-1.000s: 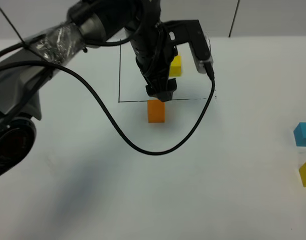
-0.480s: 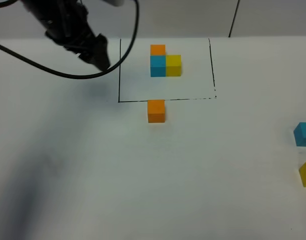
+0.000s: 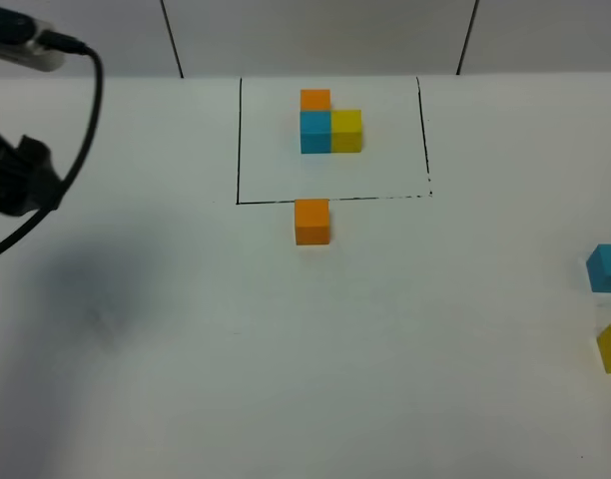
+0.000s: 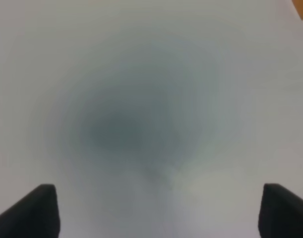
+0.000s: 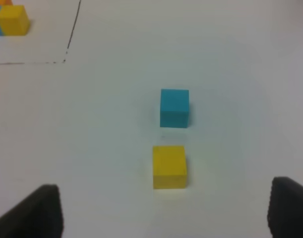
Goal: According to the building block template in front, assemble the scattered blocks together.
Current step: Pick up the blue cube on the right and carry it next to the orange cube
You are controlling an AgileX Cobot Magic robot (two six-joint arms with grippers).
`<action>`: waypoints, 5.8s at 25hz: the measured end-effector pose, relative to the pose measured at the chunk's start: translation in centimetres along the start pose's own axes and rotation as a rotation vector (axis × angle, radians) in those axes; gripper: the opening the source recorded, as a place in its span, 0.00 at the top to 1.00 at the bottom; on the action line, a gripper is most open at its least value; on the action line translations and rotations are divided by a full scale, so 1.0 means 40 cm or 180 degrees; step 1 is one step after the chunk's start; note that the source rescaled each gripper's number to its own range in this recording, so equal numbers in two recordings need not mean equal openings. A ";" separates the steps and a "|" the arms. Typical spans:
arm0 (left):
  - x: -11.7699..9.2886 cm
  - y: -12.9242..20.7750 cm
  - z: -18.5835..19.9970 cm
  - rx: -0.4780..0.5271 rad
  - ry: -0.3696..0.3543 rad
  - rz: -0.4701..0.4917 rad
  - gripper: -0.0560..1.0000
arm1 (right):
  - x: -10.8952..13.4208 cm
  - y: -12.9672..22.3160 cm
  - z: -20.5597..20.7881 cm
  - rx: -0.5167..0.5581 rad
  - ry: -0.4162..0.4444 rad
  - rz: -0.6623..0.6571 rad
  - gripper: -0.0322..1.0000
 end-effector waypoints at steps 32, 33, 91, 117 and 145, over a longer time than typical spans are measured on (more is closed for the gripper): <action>-0.084 0.520 0.180 -0.1708 0.0076 0.0424 0.20 | 0.000 0.000 0.000 0.0000 0.0000 0.0000 0.29; -0.084 0.520 0.180 -0.1707 0.0076 0.0424 0.21 | 0.000 0.000 0.000 0.0000 0.0000 0.0000 0.29; -0.062 0.520 0.180 -0.1716 -0.0161 0.0803 0.51 | 0.000 0.000 0.000 0.0000 0.0000 0.0000 0.29; -0.048 0.523 0.180 -0.1710 -0.0249 0.0854 0.51 | 0.020 0.001 -0.005 0.0056 -0.0133 -0.0205 0.29; -0.046 0.524 0.180 -0.1710 -0.0258 0.0859 0.51 | 0.053 -0.030 -0.299 0.2168 -0.0354 0.0159 0.06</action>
Point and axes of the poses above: a point on each arm's last joint axis where the gripper is mounted, z pointing back along that axis away from the gripper, x along the wrist's bending axis when the last joint is at zero, y = z × x, the point moved 10 cm from there along -z, pointing out along that axis toward the gripper, and after that the axes turned 5 degrees about z, right-handed, at the moved point
